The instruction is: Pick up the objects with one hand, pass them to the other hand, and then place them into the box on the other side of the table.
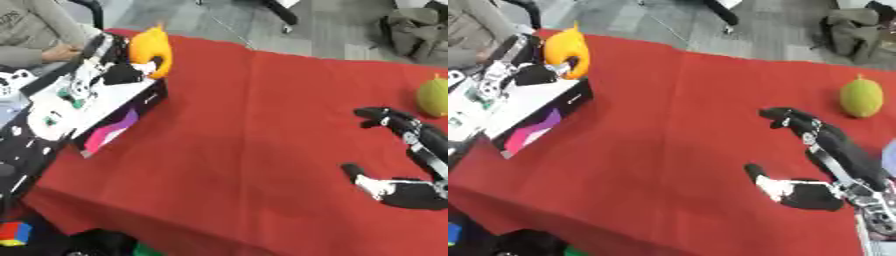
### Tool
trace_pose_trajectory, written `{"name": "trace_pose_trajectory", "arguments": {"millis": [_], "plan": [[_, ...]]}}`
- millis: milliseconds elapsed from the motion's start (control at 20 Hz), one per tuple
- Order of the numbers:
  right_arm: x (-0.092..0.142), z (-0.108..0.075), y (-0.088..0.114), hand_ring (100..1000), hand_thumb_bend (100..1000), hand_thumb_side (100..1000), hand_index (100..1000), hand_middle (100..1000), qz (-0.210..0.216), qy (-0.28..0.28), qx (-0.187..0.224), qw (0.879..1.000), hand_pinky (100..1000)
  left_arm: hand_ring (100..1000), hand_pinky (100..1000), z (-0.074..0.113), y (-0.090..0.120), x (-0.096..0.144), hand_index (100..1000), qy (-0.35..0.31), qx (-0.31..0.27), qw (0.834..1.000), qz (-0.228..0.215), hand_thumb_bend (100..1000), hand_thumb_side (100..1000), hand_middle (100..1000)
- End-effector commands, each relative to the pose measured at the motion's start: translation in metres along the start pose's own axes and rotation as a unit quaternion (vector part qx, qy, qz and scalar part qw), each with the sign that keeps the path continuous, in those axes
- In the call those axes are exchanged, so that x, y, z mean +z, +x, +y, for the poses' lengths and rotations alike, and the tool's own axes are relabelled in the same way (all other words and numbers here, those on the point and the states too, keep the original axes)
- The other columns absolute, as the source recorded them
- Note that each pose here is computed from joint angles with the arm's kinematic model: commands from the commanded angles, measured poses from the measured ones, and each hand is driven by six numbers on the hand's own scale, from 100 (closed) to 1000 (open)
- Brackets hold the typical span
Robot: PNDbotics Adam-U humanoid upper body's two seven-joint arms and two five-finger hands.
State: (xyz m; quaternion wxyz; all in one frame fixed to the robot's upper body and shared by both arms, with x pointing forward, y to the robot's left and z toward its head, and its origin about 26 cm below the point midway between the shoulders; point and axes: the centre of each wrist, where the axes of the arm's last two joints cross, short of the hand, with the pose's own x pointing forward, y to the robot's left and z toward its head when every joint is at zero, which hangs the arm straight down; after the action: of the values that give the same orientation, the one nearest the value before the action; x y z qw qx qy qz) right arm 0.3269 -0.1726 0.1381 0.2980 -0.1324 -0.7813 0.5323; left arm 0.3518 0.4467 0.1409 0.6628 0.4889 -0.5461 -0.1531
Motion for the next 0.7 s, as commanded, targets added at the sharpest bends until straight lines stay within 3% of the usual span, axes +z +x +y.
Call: {"name": "trace_pose_trajectory", "arguments": {"millis": [50,100,200,250,400,500,700], "plan": [[0.002,-0.006,-0.002,779,282,569,926,846,0.002,0.0,0.009,1.0,849,703,734,0.026,-0.028,-0.022,839,0.038,-0.08,0.992,0.093,795,593,719],[0.003,-0.005,-0.002,779,280,578,926,846,0.002,0.002,0.008,1.0,849,739,758,0.028,-0.031,-0.026,861,0.032,-0.086,0.99,0.106,875,549,753],[0.004,-0.004,-0.004,778,275,580,924,844,0.006,0.005,0.006,1.0,849,784,786,0.036,-0.028,-0.032,894,0.043,-0.083,0.99,0.105,938,615,792],[0.005,-0.004,-0.004,778,272,580,924,844,0.008,0.006,0.005,1.0,849,789,787,0.041,-0.023,-0.033,894,0.054,-0.075,0.991,0.095,940,636,795],[0.007,-0.006,-0.006,778,268,577,922,844,0.016,0.002,0.006,1.0,849,773,775,0.057,0.001,-0.03,877,0.083,-0.047,0.995,0.042,899,587,770],[0.009,-0.008,-0.008,781,273,570,922,845,0.021,-0.004,0.008,1.0,849,732,746,0.065,0.025,-0.021,827,0.102,-0.017,0.995,-0.013,859,562,714],[0.013,-0.019,-0.02,799,315,552,922,856,0.043,-0.017,0.025,0.999,851,676,723,0.063,0.08,0.016,803,0.064,0.086,0.973,-0.203,820,583,669]]}}
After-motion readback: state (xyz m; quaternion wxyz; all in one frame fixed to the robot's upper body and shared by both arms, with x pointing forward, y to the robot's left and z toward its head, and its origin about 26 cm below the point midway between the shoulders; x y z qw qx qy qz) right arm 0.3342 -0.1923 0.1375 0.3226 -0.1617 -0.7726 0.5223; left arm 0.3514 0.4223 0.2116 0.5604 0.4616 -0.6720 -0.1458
